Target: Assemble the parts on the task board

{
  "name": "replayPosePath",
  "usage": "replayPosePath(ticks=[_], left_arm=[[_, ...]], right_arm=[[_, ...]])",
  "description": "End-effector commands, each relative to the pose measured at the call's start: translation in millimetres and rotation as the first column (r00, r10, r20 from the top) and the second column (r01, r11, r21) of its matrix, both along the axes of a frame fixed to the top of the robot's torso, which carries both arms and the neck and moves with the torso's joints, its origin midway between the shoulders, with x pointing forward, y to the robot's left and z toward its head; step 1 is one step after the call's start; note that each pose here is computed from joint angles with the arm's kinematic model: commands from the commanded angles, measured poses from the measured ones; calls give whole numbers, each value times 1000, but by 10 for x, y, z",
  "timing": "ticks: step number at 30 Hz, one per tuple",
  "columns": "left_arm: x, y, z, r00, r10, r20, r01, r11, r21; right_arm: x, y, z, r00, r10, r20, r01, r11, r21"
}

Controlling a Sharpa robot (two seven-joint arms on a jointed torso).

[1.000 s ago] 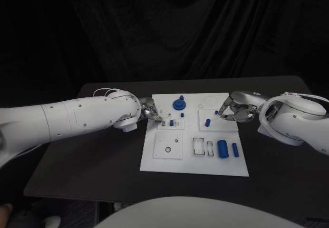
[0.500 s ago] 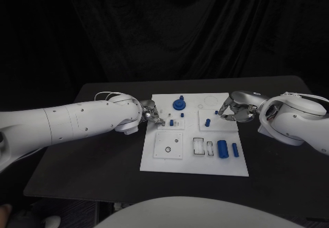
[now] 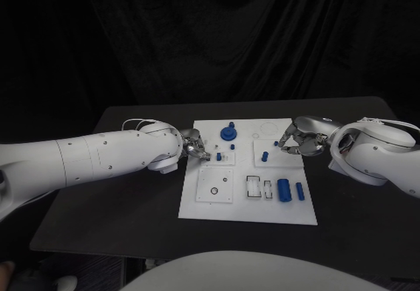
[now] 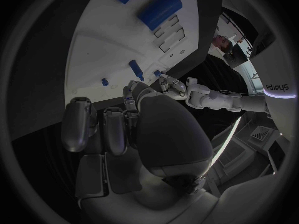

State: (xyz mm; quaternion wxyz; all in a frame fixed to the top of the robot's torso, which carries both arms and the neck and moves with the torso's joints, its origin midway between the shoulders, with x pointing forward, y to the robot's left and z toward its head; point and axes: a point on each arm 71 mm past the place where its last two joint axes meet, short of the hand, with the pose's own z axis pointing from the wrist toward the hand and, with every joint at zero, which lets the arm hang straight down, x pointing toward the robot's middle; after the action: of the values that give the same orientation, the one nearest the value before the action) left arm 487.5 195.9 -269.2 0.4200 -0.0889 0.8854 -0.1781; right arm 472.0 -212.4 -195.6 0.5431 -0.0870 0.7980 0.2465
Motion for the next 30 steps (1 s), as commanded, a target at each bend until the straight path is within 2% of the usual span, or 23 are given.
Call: replayPosePath(ticks=[1,30], left_arm=[[-42,-29,-49,1000,-17,-15,17,1000,-8],[-51,-57,-65,999,-34,-29,34,999,-8]], right_arm=[[-1,-15,-17,1000,-13,-10,13,1000,-12],[3,-16,-36,999,-20,-25,19,999,-27]])
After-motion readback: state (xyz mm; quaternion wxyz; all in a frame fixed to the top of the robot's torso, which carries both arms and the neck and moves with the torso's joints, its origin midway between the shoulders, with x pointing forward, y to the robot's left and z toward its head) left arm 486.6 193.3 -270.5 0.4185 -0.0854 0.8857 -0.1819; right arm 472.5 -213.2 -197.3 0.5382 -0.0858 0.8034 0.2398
